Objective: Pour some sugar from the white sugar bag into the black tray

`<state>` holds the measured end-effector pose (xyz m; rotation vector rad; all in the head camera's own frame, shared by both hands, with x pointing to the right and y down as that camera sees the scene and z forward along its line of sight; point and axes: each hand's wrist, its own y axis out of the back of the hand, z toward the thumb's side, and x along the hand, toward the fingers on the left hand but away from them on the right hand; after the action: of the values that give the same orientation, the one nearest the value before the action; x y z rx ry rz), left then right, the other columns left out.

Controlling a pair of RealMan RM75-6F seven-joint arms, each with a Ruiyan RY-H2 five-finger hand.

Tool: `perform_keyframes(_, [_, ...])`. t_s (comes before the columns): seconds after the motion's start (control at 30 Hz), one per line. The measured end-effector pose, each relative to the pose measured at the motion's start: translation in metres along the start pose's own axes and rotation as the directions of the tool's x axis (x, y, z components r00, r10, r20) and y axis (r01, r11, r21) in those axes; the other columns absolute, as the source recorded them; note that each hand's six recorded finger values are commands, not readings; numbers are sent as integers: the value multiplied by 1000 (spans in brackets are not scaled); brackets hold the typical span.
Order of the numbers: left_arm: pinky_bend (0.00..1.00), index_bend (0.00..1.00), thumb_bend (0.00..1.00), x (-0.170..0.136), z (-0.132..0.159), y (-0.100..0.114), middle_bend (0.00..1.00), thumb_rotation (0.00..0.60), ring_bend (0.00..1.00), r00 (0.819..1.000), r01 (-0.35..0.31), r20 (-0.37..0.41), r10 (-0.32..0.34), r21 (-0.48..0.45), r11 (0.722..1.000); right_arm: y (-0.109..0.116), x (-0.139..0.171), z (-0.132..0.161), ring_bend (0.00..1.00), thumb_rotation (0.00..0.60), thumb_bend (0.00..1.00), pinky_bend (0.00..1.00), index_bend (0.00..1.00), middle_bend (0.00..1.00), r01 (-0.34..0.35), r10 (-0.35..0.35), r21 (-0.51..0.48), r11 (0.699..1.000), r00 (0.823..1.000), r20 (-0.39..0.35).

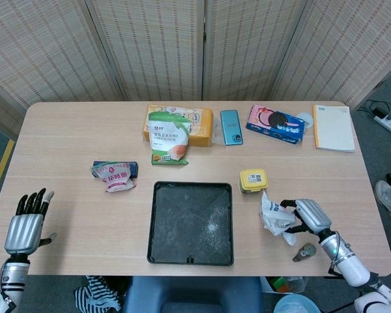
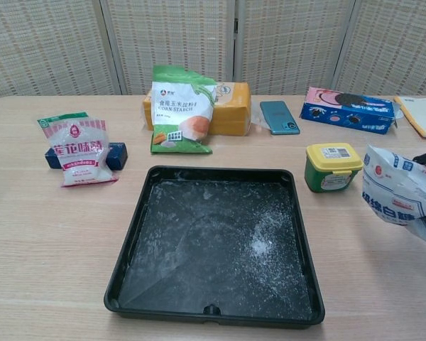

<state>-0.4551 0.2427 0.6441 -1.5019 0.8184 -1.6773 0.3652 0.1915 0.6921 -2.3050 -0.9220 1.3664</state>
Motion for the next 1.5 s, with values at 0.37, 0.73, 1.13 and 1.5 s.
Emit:
perform_keyframes(0.37, [0,0,173,0,3,-5,0,600,35,1000,13,5,-13,12,1000,12,3,-38,989,600,272,1000,920,824,24,-33,175,984,998,51])
perform_keyframes(0.73, [0,0,172,2,3,-7,0,600,35,1000,21,4,-21,10,1000,2,-9,-55,961,600,272,1000,871,746,-38,-7,383,923,993,116])
perform_keyframes(1.13, [0,0,172,1,0,-4,0,600,35,1000,19,1,-19,-8,1000,2,-8,-57,778,600,272,1000,194,126,-116,65,399,910,988,139])
perform_keyframes(1.5, [0,0,172,0,1,-3,0,600,35,1000,17,5,-17,-16,1000,23,12,-39,689,600,272,1000,0,0,-110,70,466,878,992,102])
